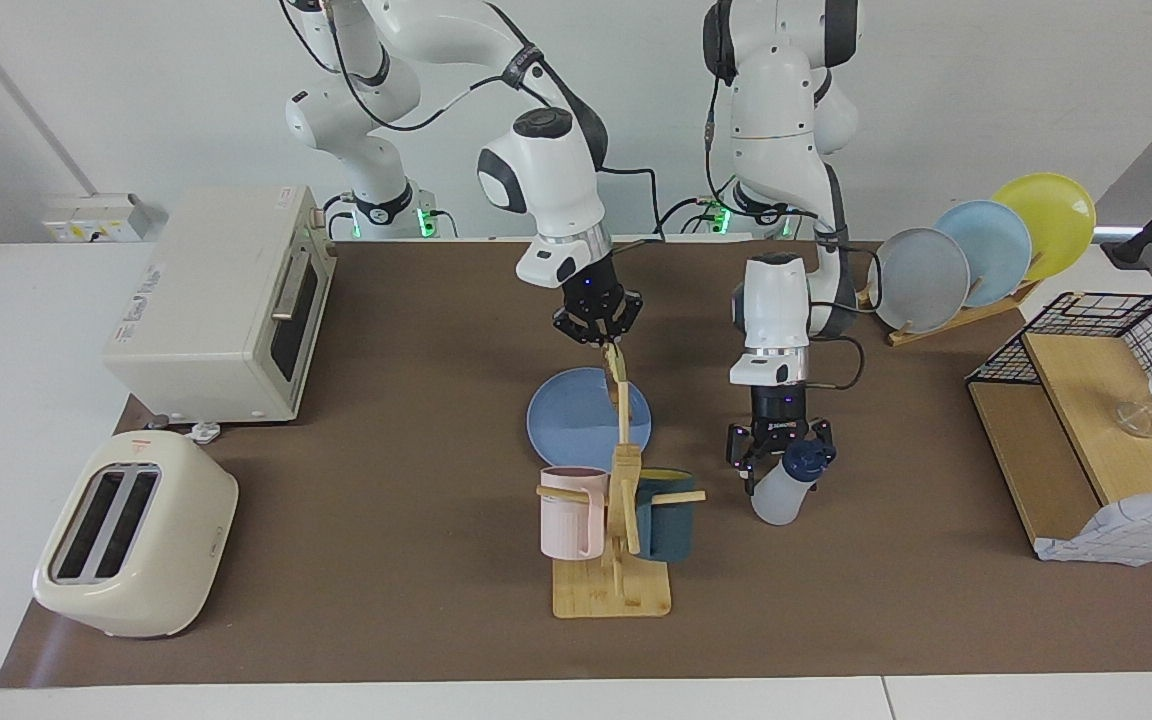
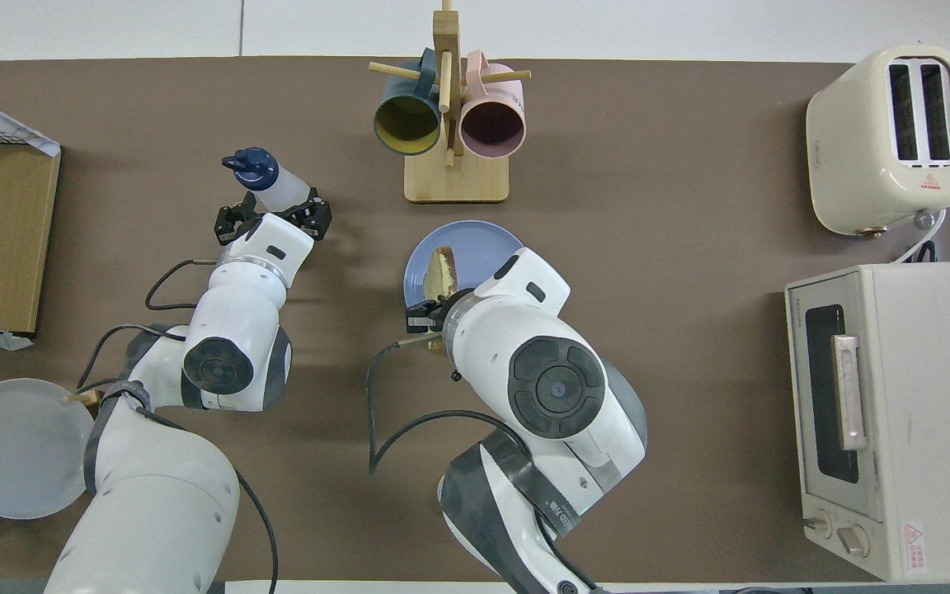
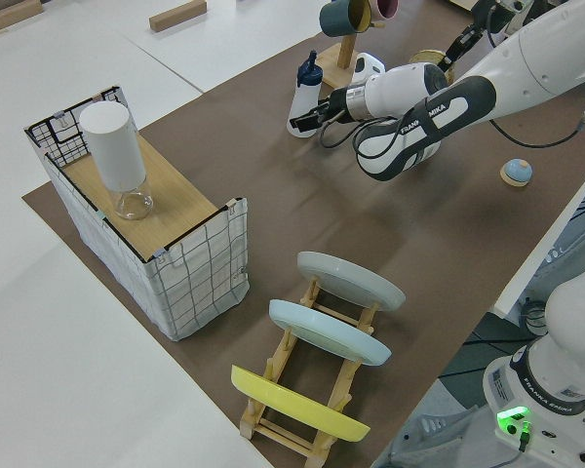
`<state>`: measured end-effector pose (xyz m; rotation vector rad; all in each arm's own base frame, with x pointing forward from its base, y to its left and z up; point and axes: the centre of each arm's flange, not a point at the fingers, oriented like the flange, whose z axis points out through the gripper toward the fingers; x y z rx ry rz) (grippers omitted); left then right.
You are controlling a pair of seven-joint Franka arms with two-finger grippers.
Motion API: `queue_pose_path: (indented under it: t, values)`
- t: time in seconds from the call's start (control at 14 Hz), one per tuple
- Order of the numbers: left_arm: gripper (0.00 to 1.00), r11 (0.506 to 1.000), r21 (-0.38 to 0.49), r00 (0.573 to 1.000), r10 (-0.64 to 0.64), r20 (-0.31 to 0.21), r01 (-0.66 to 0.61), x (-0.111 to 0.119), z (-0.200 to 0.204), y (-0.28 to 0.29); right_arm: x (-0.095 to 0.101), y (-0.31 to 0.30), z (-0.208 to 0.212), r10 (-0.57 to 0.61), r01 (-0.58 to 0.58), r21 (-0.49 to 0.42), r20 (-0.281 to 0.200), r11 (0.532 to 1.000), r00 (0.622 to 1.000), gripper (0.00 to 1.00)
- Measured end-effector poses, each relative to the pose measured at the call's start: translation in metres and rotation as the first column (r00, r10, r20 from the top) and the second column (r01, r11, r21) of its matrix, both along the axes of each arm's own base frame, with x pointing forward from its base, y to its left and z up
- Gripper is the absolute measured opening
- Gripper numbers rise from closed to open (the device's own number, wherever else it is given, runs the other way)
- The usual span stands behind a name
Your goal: Put bread on plate and add seasoning
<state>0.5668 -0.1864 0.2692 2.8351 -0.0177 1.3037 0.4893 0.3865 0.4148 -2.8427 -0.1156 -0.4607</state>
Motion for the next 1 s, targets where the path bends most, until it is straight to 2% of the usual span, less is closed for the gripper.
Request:
queue_pose_path:
  t: [0.21,0.5,0.86,1.0]
  values:
    - [1.00,1.000,-0.017,1.000,0.017,0.013,-0.017,0.003,0.005,0.000,0.005,-0.014,-0.014,0.018,-0.018,-0.006,0.028,1.000,0.999,0.08]
    - [1.00,1.000,-0.021,1.000,0.014,0.022,-0.014,0.006,0.009,-0.002,0.004,-0.017,-0.017,0.021,-0.020,-0.011,0.025,1.000,0.999,0.08]
    - [1.00,1.000,-0.021,1.000,0.014,0.022,-0.014,0.006,0.009,-0.002,0.016,-0.053,-0.040,-0.004,0.005,-0.040,0.011,0.999,1.000,0.08]
    - [0.94,1.000,-0.020,1.000,0.014,0.021,-0.013,0.006,0.008,-0.002,0.014,-0.059,-0.046,-0.011,0.011,-0.046,0.002,0.999,1.000,0.08]
